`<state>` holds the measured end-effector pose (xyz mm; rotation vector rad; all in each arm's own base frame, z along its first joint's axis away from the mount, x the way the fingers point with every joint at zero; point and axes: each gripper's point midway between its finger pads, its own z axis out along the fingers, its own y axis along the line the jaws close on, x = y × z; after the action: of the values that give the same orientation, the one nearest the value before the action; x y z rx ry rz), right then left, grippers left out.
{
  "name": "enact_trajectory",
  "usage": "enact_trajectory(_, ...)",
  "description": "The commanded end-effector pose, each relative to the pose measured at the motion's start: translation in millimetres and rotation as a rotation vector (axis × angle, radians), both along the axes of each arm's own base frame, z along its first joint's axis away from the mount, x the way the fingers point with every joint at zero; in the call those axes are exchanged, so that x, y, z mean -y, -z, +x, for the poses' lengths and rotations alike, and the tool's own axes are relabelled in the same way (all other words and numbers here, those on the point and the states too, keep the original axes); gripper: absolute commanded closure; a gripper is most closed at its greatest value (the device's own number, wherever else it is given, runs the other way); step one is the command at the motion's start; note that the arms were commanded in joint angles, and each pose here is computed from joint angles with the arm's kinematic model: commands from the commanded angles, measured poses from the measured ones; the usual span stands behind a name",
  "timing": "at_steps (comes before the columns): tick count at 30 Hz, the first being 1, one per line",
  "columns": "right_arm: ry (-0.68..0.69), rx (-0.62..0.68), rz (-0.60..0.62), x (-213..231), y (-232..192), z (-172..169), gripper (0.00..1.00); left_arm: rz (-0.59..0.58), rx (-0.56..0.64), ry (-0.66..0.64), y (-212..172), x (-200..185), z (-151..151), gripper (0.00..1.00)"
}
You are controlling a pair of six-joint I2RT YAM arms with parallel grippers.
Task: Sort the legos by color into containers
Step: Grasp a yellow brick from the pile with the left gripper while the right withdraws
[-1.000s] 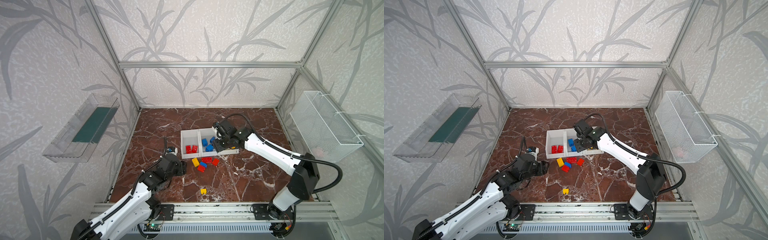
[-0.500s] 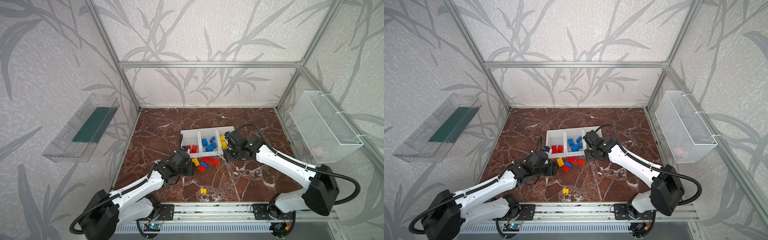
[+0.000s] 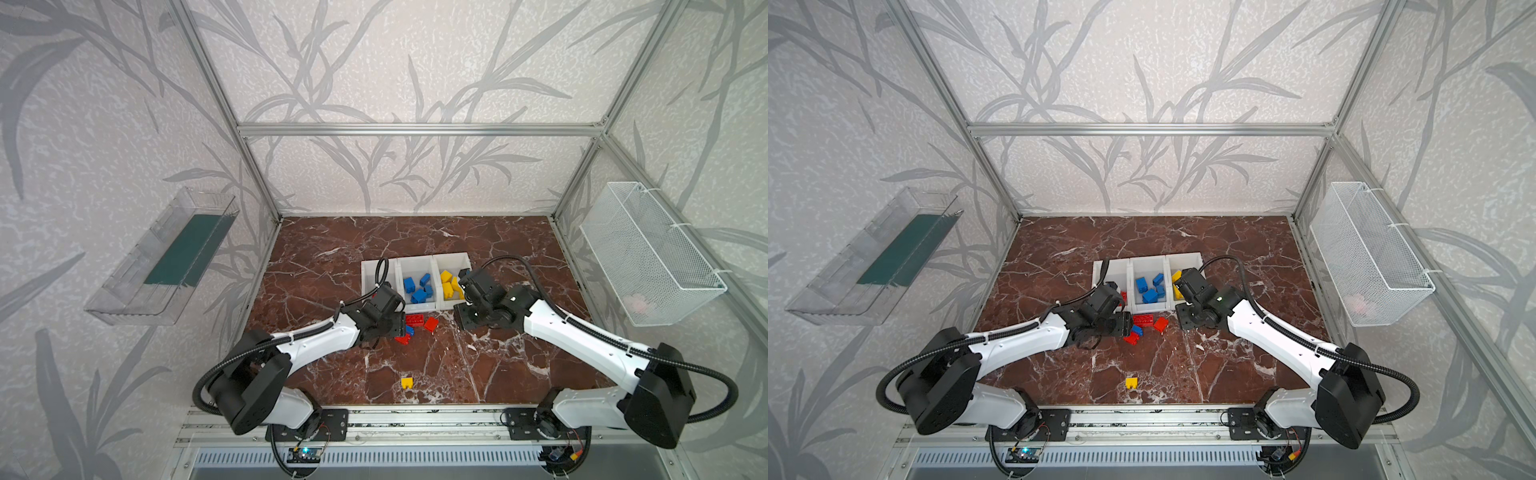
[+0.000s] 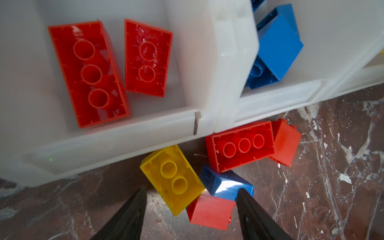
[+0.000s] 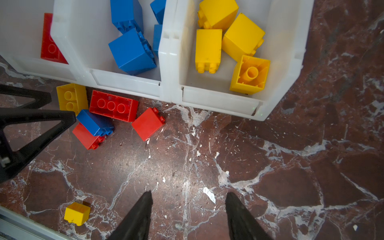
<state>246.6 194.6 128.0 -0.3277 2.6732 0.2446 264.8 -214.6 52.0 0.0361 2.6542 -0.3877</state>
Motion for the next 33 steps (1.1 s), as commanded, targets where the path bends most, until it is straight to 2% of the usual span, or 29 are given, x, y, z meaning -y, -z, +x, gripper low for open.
enact_trajectory(1, 0.026, 0.023, 0.021, 4.8, -4.7, -0.1, 0.42, 0.019, 0.006, -0.075, -2.7, -3.2, 8.5, 0.29)
enact_trajectory(7, 0.033, 0.021, 0.022, 8.0, -0.9, -2.2, 0.42, 0.056, 0.003, -0.119, 4.9, -9.5, 12.4, 0.3)
enact_trajectory(13, 0.035, 0.014, 0.024, 8.4, 2.0, -3.2, 0.42, 0.091, -0.007, -0.165, 15.4, -16.0, 15.8, 0.36)
enact_trajectory(23, 0.044, 0.012, 0.018, 12.2, 4.1, -3.4, 0.42, 0.107, -0.027, -0.162, 29.1, -16.5, 13.4, 0.61)
enact_trajectory(28, 0.047, 0.029, 0.017, 15.3, -2.2, -2.9, 0.42, 0.076, -0.047, -0.106, 21.4, -11.1, -0.1, 0.67)
enact_trajectory(33, 0.067, 0.092, 0.021, 27.7, -21.4, 1.0, 0.43, 0.004, -0.037, 0.066, -9.0, 20.5, -20.8, 0.68)
